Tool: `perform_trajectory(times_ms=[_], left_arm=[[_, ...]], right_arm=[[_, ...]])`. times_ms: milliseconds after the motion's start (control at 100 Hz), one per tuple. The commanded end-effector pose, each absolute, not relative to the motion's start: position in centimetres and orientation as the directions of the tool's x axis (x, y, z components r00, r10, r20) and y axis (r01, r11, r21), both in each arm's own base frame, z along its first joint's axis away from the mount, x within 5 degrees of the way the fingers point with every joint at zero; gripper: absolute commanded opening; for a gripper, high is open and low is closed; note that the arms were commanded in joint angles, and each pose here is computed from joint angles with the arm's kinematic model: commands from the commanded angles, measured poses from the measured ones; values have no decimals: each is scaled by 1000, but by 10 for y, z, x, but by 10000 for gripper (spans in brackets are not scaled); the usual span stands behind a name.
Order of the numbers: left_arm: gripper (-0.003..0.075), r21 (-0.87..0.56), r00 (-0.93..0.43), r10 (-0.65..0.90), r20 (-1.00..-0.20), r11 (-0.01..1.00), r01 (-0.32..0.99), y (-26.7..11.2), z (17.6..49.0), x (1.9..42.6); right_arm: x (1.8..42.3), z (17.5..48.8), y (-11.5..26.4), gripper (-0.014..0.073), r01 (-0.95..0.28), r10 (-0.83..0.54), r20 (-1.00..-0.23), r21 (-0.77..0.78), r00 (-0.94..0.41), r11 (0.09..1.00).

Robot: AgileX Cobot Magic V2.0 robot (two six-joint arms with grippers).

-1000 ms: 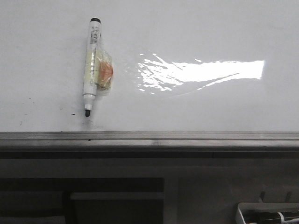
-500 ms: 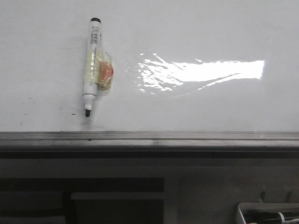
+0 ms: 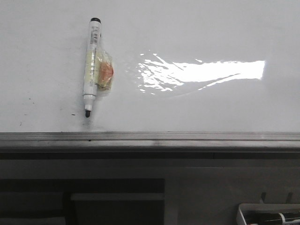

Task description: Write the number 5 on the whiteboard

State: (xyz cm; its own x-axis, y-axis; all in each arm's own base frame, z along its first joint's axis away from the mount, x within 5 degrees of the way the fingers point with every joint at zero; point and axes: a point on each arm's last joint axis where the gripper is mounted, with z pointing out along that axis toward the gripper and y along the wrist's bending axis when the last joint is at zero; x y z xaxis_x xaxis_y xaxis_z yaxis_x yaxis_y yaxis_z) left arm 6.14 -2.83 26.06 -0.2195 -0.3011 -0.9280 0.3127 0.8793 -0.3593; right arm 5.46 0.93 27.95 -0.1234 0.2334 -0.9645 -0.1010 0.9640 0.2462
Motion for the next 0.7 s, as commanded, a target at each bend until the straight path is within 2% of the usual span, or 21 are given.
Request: perform_trajectory(times_ms=[0, 60, 70, 80, 90, 120, 190, 230, 300, 380, 500, 690], left_arm=[[97, -266, -276, -180, -944, 911, 315, -34, 288, 82], [221, -270, -362, -148, -920, 910, 314, -39, 294, 97], [238, -271, -372, -145, -917, 910, 314, -40, 295, 98], [289, -273, -392, -138, -910, 910, 313, -41, 296, 102], [289, -276, -402, -137, -905, 909, 312, -42, 296, 104], [366, -282, -434, -127, -892, 907, 313, -45, 300, 111], [455, -307, -515, -109, -851, 896, 319, -53, 303, 128], [459, -316, -549, -82, -832, 883, 348, -60, 303, 136], [437, -330, -571, -41, -820, 849, 412, -73, 305, 146], [402, -366, -594, -26, -804, 809, 460, -90, 304, 154], [402, -382, -610, 0, -792, 779, 497, -117, 294, 164], [402, -403, -618, -23, -786, 778, 482, -145, 279, 175]], right_arm=[[61, 311, 10, -6, -118, 111, -985, 127, -130, 985], [66, 324, 12, 63, -136, 83, -982, 107, -171, 985], [67, 325, 13, 85, -140, 80, -981, 105, -176, 985], [68, 327, 13, 97, -143, 76, -980, 104, -185, 984], [68, 329, 13, 121, -147, 71, -980, 99, -188, 984], [70, 333, 15, 174, -156, 75, -976, 108, -206, 982], [72, 342, 17, 305, -170, 85, -967, 128, -240, 977], [73, 345, 18, 366, -178, 91, -964, 138, -249, 974], [73, 348, 19, 412, -194, 102, -966, 150, -239, 969], [73, 349, 21, 407, -213, 97, -968, 148, -232, 966], [72, 349, 22, 408, -243, 67, -971, 124, -229, 962], [72, 349, 23, 408, -246, 66, -971, 124, -229, 961]])
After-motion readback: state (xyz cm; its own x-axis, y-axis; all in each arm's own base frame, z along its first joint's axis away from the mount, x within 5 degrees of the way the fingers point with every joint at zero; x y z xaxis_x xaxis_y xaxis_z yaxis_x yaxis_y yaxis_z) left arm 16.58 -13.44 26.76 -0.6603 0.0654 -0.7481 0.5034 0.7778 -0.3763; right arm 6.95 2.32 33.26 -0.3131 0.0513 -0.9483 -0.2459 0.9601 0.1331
